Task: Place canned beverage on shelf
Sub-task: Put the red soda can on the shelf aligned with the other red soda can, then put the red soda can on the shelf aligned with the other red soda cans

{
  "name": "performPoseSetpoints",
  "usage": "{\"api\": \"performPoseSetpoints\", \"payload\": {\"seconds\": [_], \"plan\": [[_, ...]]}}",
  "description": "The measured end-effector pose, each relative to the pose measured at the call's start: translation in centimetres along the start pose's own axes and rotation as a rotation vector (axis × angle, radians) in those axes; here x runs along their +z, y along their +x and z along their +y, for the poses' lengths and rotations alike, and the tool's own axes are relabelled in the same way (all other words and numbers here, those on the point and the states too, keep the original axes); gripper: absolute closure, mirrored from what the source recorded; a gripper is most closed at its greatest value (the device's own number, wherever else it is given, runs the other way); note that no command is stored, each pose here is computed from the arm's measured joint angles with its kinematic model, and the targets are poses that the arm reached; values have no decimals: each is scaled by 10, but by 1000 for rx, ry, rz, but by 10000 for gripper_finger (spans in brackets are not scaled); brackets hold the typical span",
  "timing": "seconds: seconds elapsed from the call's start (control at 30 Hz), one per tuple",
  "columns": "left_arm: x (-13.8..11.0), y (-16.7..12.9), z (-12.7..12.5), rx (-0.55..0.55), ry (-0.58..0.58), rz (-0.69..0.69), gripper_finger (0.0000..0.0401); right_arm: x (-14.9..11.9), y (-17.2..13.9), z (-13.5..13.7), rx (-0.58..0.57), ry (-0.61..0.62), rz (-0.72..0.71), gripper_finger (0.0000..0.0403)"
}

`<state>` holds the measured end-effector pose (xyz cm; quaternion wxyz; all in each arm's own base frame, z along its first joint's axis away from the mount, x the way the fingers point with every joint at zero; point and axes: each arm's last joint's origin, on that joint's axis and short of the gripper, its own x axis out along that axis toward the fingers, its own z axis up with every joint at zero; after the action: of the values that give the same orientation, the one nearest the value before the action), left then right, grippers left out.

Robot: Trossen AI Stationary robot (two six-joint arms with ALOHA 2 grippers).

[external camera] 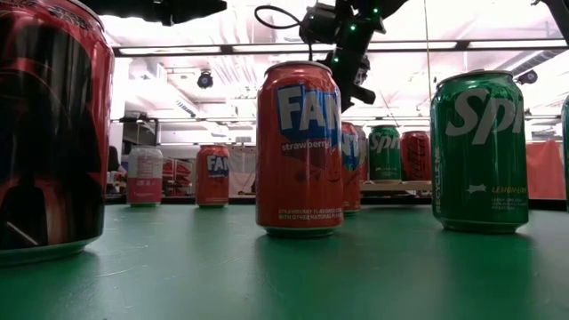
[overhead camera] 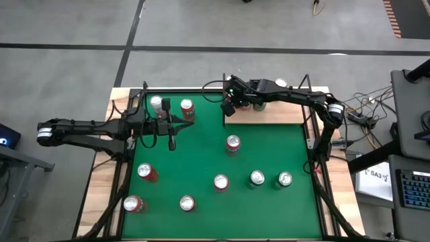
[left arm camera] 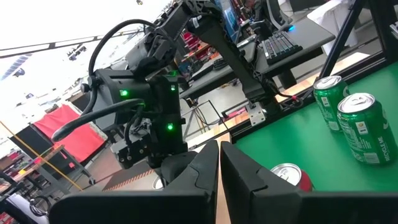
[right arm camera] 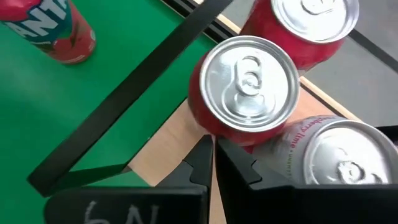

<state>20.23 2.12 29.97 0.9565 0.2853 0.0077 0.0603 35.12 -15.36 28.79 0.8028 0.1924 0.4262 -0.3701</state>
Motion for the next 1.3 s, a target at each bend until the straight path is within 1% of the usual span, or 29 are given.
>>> {"api": "performPoseSetpoints", "payload": {"seconds": [0.5, 0.6, 0.8, 1.03, 1.13, 1.3], "plan": [[0, 0, 0, 0, 0, 0, 401, 3, 1, 0, 10, -1, -29, 394], [0, 0, 0, 0, 0, 0, 401, 3, -5, 1, 17, -3, -37, 394], [0, 0, 0, 0, 0, 0, 401, 3, -53, 7, 88, -10, -137, 394], [0, 0, 0, 0, -20, -1, 401, -16, -110, 26, 207, -67, -215, 394], [0, 0, 0, 0, -41, -1, 401, -28, -128, 36, 248, -114, -214, 394], [0, 0, 0, -1, -102, -1, 401, -51, -149, 47, 286, -201, -172, 394]]}}
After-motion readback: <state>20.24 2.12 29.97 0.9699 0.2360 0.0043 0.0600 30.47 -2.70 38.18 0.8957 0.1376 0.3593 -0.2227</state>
